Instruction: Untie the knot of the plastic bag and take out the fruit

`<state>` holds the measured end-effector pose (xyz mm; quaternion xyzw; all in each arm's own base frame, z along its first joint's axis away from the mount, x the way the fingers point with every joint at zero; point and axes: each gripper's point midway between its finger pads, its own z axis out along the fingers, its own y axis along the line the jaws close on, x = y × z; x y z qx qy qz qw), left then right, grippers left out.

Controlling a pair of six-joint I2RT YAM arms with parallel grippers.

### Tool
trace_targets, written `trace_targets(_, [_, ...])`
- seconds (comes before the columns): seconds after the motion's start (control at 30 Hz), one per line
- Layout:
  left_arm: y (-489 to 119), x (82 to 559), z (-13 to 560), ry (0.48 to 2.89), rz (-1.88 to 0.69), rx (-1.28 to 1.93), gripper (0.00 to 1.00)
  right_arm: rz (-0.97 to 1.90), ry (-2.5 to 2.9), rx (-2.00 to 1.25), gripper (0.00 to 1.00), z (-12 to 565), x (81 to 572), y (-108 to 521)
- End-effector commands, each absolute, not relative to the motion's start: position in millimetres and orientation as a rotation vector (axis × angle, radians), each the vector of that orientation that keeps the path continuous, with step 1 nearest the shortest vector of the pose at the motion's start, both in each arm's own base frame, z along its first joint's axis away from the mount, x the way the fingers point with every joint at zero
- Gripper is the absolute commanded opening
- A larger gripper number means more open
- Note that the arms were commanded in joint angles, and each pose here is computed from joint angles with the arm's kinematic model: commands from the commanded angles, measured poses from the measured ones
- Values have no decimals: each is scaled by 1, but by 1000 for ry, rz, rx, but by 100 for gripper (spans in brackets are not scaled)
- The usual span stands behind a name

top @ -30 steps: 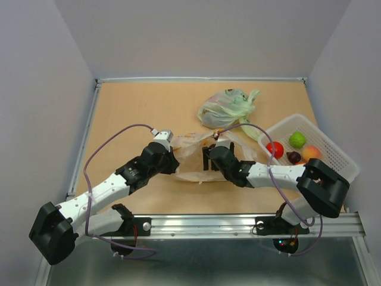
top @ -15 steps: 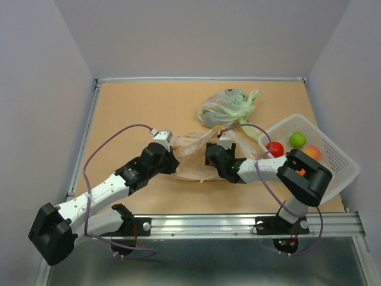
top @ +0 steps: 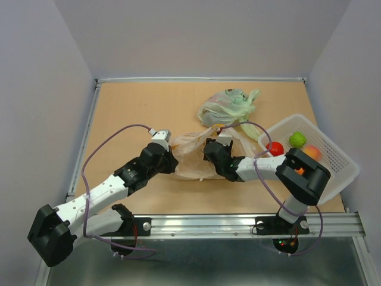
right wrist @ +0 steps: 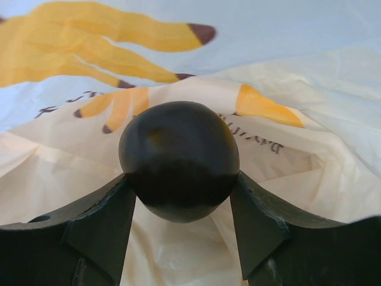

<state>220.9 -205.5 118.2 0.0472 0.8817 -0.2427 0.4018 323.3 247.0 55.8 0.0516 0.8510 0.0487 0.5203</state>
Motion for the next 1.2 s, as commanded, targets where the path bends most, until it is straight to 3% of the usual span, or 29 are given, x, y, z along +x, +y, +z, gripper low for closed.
trace_targets(0.0, [-201,223,123,2204,-593,82,0,261,1970,122,1,91,329,264])
trace_targets(0.6, [-167,267,161,2116,-358,-149,0,1042,1958,-738,1,180,222,374])
trace_targets(0.9, [-124,295,198,1992,-281,-272,0,1178,1942,-839,1,194,202,386])
trace_targets(1.17, [-104,282,158,2052,-172,-291,0,1127,1721,-756,1,291,216,375])
